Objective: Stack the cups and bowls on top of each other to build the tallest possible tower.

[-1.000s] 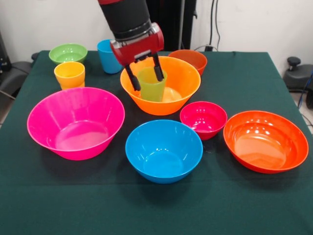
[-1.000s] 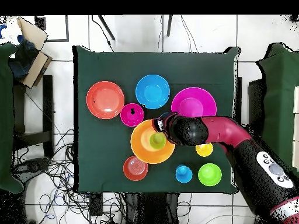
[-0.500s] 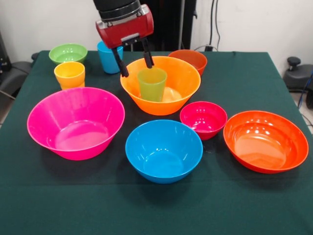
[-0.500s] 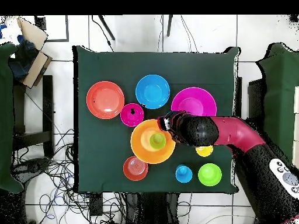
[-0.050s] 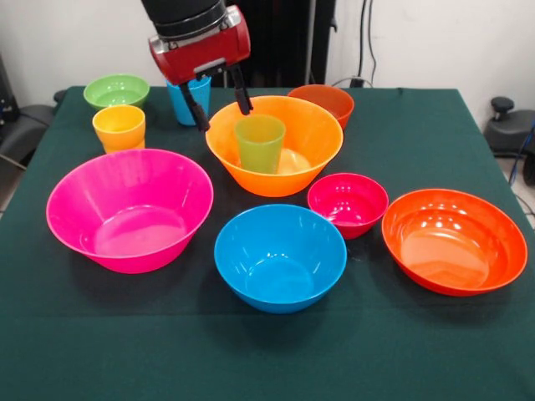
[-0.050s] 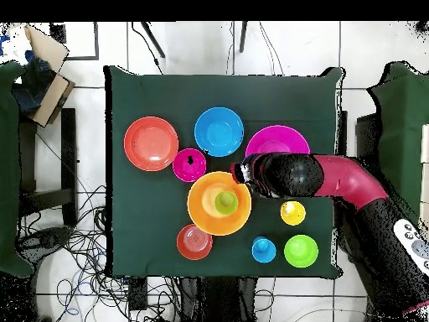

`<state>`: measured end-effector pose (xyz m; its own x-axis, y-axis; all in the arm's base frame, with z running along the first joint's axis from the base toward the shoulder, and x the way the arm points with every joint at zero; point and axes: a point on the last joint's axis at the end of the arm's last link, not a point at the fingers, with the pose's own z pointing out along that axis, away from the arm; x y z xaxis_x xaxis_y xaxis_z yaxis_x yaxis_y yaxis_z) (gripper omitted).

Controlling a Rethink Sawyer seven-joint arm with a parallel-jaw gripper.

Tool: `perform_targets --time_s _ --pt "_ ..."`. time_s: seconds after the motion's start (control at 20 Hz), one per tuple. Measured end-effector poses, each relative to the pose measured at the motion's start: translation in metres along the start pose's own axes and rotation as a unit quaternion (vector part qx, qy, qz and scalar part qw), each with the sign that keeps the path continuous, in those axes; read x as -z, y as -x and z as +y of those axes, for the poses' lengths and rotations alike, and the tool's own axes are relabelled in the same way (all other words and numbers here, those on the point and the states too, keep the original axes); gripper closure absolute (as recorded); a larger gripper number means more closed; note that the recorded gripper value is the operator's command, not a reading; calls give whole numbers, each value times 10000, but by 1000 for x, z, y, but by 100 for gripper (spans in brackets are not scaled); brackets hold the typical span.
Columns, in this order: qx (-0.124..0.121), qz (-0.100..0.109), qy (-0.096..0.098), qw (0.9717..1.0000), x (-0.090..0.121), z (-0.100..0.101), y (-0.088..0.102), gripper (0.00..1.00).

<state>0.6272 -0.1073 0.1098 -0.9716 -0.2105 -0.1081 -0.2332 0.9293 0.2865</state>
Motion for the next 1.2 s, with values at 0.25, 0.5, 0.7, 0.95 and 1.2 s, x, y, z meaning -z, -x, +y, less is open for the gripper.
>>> perform_targets --time_s 0.25,0.5,0.7,0.95,1.2 --pt "-79 -142 94 9998 -9 -12 15 0" --pt "-27 -245 100 9996 -5 -13 23 0" --pt "-3 -180 70 9998 1 -14 32 0" --pt "-67 12 144 9999 2 -22 58 0" --pt "-252 146 351 9990 -17 -36 100 0"
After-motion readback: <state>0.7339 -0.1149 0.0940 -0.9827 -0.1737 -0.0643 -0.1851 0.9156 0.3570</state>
